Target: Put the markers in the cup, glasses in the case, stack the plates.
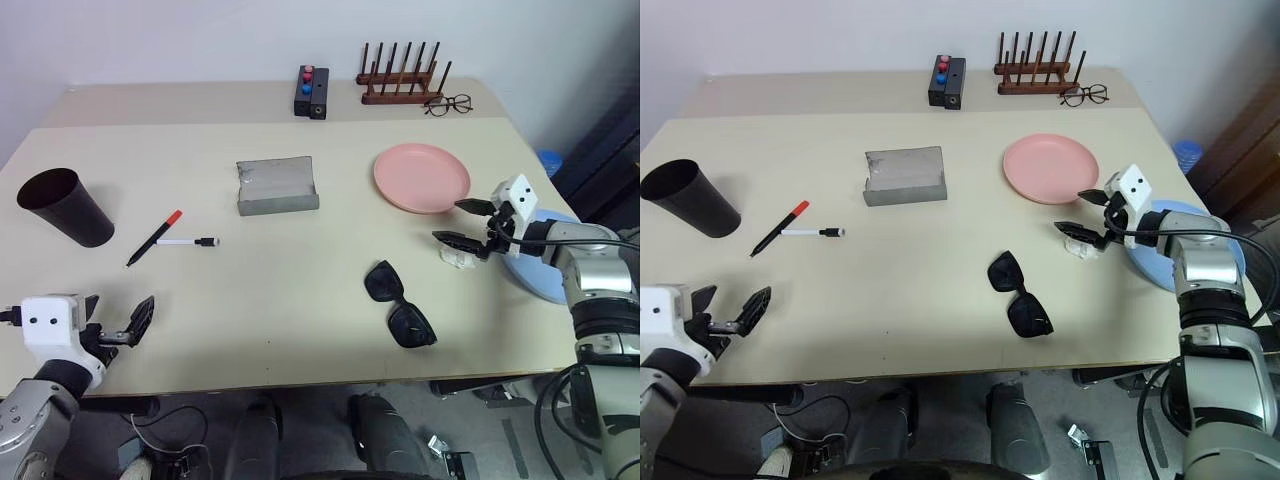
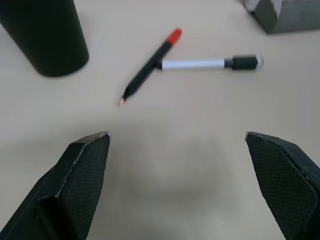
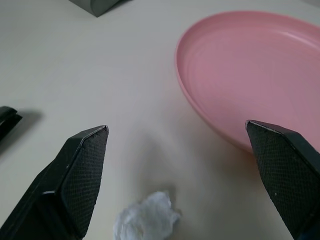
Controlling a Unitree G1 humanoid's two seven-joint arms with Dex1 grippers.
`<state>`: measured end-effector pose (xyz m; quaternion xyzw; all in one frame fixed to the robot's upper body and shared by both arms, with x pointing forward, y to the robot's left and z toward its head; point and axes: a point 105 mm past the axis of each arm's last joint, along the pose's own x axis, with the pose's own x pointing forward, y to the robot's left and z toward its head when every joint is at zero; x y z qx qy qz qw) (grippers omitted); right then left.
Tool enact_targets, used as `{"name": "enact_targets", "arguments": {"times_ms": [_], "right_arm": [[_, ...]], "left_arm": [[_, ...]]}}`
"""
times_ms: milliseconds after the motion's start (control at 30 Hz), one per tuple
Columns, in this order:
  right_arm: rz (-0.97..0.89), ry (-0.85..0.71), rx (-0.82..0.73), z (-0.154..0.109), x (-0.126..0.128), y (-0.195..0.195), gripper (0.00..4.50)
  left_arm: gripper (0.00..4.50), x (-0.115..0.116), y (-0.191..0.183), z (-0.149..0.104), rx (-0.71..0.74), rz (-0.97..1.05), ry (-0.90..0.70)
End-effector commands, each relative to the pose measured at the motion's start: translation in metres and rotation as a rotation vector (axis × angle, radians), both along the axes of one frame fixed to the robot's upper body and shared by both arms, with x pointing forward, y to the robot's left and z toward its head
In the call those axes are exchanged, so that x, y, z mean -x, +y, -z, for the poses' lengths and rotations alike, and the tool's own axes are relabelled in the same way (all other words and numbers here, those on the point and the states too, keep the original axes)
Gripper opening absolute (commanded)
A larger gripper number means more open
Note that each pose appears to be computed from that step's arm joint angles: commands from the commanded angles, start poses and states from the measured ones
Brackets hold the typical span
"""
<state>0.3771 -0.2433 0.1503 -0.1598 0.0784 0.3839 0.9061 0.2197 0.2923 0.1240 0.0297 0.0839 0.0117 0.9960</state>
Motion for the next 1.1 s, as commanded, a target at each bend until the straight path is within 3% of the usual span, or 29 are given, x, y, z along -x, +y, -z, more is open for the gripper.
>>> {"name": "enact_targets", "arguments": {"times_ms": [33, 367, 633, 833, 1100], "right_arm": [[-0.039, -0.099, 0.004, -0.029, -0.005, 0.013, 4.50], [-0.227, -0.179, -0.063, -0.048, 0.016, 0.089, 4.50], [-0.296, -0.114, -0.144, -0.029, 0.050, 0.123, 4.50], [-0.336, -0.066, -0.174, -0.019, 0.067, 0.137, 4.50], [-0.489, -0.044, -0.189, -0.019, 0.087, 0.166, 4.50]], "left_arm": [[4.44, -0.011, -0.013, -0.014, -0.039, 0.043, -0.037], [4.44, -0.069, -0.033, -0.024, -0.007, 0.025, -0.020], [4.44, -0.113, -0.038, -0.012, 0.097, -0.198, 0.082], [4.44, -0.125, -0.064, -0.006, 0.266, -0.280, 0.145], [4.44, -0.135, -0.070, -0.002, 0.238, -0.399, 0.249]]}}
